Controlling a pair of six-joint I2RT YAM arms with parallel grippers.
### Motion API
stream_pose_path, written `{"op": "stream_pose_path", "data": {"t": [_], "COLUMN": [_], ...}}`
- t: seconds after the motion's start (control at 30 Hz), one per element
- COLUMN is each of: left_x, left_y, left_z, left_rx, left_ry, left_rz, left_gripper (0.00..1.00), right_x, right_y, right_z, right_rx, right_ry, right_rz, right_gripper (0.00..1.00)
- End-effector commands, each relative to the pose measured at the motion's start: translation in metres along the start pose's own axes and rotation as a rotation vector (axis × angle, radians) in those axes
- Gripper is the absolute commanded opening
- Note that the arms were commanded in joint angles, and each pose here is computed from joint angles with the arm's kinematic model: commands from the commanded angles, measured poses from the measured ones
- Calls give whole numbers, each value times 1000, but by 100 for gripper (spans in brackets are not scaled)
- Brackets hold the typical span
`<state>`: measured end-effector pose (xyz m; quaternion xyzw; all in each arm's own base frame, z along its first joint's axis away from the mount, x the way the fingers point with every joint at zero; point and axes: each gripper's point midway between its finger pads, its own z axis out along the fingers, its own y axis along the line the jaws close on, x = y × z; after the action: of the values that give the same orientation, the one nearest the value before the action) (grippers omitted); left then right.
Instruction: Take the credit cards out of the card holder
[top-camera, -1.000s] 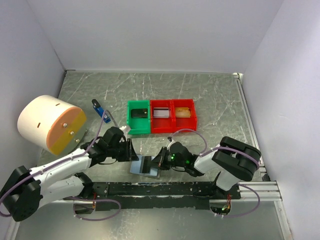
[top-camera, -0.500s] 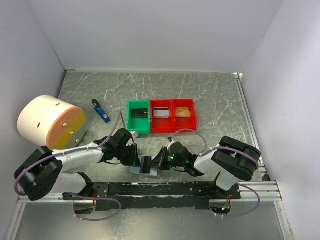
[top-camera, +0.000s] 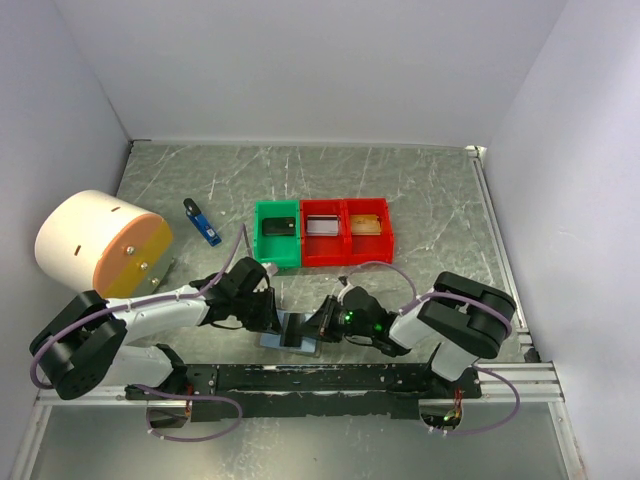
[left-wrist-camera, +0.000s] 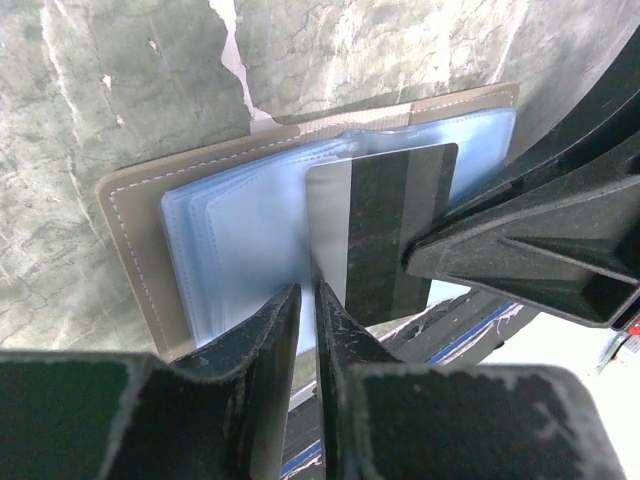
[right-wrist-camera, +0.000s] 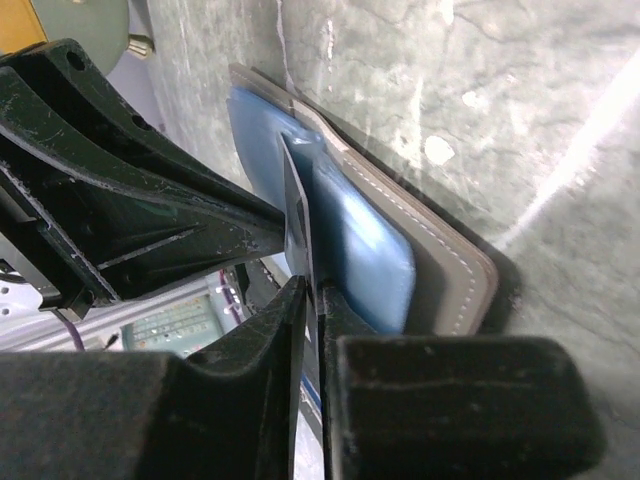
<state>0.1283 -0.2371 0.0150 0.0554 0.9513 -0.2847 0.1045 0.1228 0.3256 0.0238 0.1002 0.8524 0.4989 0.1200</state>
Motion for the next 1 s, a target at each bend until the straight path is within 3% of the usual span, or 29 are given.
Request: {"op": "stream_pose_path", "data": {"t": [0.0, 0.07, 0.6, 0.97], "left_x": [15, 15, 5, -25], "left_y": [42, 42, 33, 7], "left_z": [4, 4, -12, -42], "left_rx": [-181, -181, -156, -118], "left_ry": [20, 17, -61, -180], "left_rz": [2, -1, -17, 7], "left_gripper": [26, 26, 29, 37], "right_x": [-3, -3, -11, -16], "right_y": [-1, -2, -7, 40], "right_z": [-5, -7, -29, -35], "right_rx": [-21, -17, 42, -118], "right_ry": [-29, -30, -89, -104], "right_rz": [16, 12, -58, -231], "right_gripper": [4, 0, 0, 0]}}
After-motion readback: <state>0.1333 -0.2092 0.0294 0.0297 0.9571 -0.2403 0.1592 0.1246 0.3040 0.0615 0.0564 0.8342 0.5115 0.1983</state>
